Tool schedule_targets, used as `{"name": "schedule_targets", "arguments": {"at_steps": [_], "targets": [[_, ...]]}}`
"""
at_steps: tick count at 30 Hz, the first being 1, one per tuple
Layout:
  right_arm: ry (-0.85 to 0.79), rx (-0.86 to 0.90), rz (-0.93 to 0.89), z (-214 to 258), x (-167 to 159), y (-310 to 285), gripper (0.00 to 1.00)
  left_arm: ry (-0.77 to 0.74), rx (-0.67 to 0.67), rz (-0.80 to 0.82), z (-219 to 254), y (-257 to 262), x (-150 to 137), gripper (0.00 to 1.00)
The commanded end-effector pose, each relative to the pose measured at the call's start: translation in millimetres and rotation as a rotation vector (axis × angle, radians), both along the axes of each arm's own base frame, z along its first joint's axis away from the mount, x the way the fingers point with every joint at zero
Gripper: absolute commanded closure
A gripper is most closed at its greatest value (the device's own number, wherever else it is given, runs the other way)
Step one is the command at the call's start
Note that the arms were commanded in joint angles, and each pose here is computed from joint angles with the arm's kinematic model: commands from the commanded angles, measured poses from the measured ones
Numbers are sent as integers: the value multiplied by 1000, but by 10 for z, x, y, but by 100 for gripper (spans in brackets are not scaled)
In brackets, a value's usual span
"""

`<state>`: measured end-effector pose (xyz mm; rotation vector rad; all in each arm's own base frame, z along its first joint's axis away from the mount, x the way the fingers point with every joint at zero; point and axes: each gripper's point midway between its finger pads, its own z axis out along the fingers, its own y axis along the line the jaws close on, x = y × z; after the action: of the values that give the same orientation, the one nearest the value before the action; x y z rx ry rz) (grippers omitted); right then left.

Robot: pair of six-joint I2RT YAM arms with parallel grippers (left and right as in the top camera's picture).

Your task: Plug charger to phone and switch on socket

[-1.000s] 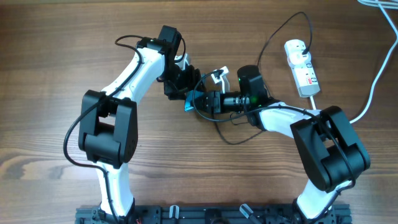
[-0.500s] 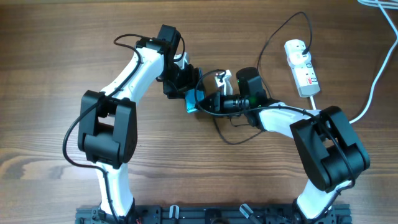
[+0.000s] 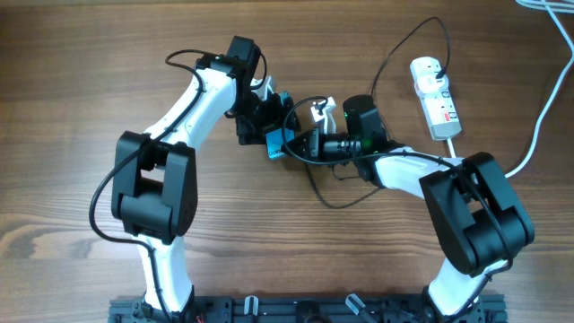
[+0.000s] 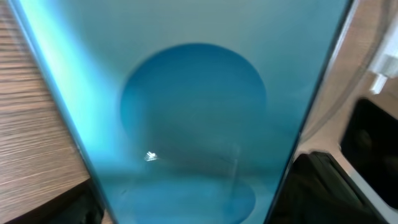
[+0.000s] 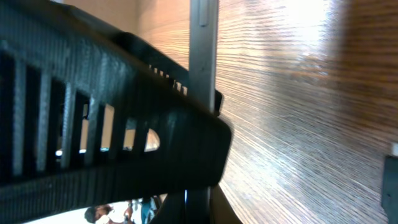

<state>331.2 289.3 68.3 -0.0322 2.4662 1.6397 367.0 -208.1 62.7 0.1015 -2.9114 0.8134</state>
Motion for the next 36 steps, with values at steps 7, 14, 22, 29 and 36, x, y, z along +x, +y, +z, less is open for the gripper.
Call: {"name": "schedule_targets", "arguments": {"at_steps": [7,14,22,29,36], "targets": [[6,184,93,426,-36,90,96,-119,-635,-44,929,-86,253,29],[69,281,106,704,-43,134,96,-165,-819,-61,1238,-62,319,51],[84,320,129,834,-72,146,96,-240,-1011,-167,1547,-146,211,51],[74,323,158,842,-116,145,96,-241,-1018,-215,1548,-299,123,52],[75,329,200,855,-186,143,96,-226,-1022,-237,1548,-397,58,56]]}}
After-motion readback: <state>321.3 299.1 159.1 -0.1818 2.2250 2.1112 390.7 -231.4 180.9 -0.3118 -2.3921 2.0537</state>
